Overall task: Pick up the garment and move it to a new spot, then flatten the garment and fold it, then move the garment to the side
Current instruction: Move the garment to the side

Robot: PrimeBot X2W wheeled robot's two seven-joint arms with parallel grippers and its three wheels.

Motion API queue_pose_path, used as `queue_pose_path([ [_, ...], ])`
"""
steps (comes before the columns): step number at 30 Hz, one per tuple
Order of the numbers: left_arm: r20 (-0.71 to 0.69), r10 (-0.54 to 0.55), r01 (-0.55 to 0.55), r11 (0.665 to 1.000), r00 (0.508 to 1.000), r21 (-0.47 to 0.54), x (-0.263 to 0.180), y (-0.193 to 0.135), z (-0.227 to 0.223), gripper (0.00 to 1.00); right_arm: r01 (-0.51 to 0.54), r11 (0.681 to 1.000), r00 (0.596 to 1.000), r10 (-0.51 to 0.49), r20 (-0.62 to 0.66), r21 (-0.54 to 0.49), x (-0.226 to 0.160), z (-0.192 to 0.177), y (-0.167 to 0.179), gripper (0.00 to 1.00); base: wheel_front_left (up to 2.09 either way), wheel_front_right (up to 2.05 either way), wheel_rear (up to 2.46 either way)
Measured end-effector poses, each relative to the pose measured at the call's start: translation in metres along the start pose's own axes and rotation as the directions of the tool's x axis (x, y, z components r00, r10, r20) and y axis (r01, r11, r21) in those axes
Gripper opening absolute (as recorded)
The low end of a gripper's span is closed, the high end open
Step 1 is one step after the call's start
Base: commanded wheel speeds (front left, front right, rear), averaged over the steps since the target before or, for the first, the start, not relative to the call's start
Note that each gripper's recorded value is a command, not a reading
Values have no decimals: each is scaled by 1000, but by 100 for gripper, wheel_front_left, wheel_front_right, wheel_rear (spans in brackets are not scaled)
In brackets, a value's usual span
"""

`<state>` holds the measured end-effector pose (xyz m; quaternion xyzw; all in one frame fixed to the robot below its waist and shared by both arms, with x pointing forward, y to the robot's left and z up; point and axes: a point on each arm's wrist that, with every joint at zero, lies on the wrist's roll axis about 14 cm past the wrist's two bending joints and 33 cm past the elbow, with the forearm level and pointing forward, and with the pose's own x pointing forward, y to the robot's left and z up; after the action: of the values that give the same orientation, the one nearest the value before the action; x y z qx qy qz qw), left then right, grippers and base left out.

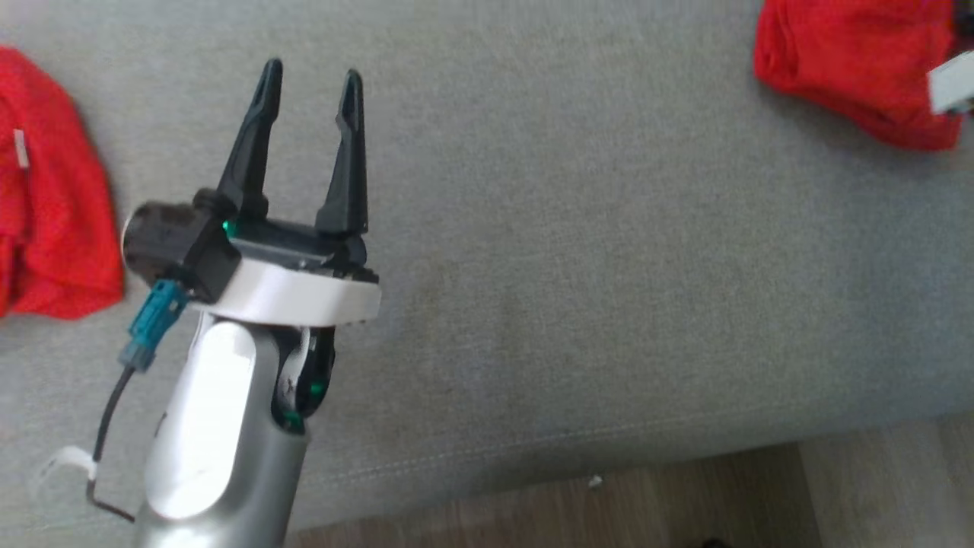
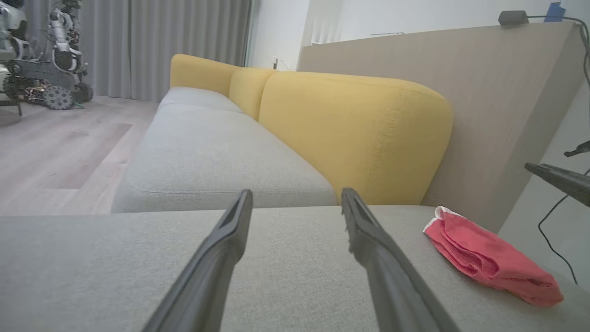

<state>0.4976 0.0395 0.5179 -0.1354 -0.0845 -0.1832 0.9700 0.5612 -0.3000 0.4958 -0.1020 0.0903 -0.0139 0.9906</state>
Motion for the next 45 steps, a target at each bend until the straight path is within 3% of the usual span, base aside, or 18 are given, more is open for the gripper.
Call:
queue_pose_path([
  [9, 40, 90, -91, 996, 995, 25, -39, 11, 39, 100, -147, 985, 978, 131, 162, 88, -34, 42, 71, 100, 0, 0, 0],
  [22, 16, 174, -174, 983, 985, 49, -102, 12, 51, 100, -285, 939, 939, 233, 253, 193, -102, 38, 150, 100, 0, 0, 0],
  [32, -18, 200, -199, 978, 980, 56, -133, 6, 45, 100, -275, 938, 945, 223, 239, 212, -148, 9, 165, 100, 0, 0, 0],
  [45, 12, 203, -203, 977, 979, 69, -135, 4, 55, 100, -270, 942, 945, 219, 243, 201, -162, 4, 168, 100, 0, 0, 0],
])
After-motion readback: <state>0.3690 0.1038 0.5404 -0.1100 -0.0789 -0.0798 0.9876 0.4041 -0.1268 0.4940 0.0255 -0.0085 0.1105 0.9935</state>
